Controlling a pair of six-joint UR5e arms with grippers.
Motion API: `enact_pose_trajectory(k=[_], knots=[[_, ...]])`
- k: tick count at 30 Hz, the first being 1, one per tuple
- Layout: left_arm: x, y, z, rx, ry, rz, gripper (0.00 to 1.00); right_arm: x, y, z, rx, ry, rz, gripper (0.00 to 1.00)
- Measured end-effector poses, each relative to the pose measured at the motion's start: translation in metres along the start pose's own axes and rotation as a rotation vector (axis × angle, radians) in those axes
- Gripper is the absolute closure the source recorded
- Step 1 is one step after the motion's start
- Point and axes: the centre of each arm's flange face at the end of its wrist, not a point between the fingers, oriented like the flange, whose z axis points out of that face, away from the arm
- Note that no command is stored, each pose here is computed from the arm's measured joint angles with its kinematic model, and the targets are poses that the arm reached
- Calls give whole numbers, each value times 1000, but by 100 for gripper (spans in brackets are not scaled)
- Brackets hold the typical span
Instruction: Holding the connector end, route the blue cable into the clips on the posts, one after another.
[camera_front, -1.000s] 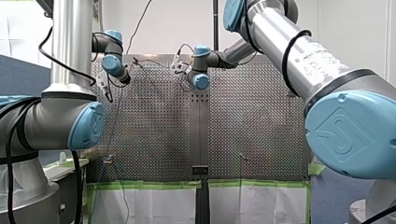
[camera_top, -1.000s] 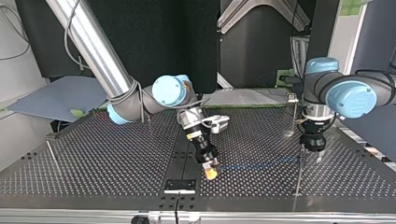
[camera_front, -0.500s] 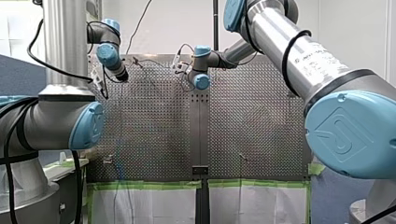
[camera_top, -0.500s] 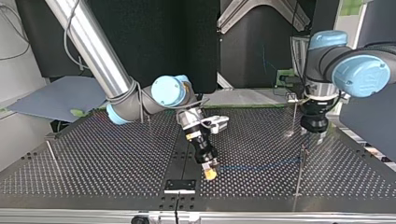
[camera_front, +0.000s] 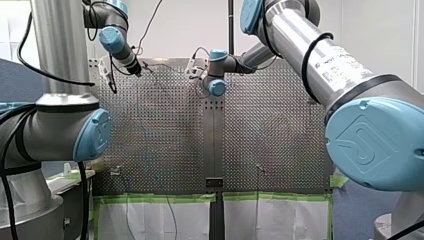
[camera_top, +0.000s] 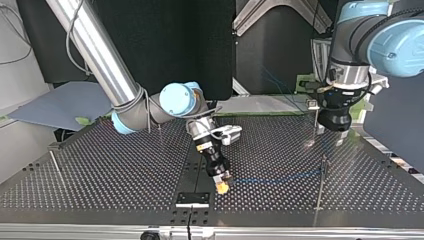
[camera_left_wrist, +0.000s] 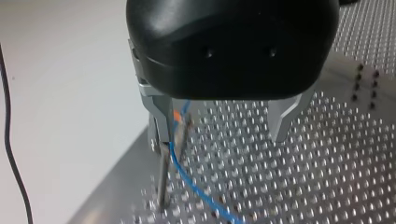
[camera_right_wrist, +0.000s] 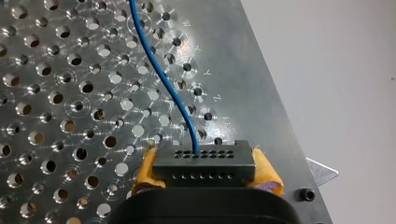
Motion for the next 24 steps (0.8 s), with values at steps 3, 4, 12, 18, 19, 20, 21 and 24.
enact_pose_trajectory(k=[3,4,12,18,19,20,21,24], knots=[[-4,-7,-11,13,-3,15,1,0,1,0,-1,0,4,100],[-5,-9,-14,17,-5,20,1,0,1,0,-1,-1,5,100],[-1,-14,-15,31,2,83,1,0,1,0,-1,0,7,100],[1,-17,-12,45,-2,142,1,0,2,0,-2,1,6,100],[-1,-18,-14,50,-12,152,1,1,2,0,-2,1,6,100],[-4,-21,-16,59,-26,165,1,1,2,0,-2,1,6,100],[-5,-22,-17,65,-35,174,1,0,2,0,-2,1,6,100],[-6,-25,-14,80,-53,203,1,-1,1,0,-1,-1,6,100]])
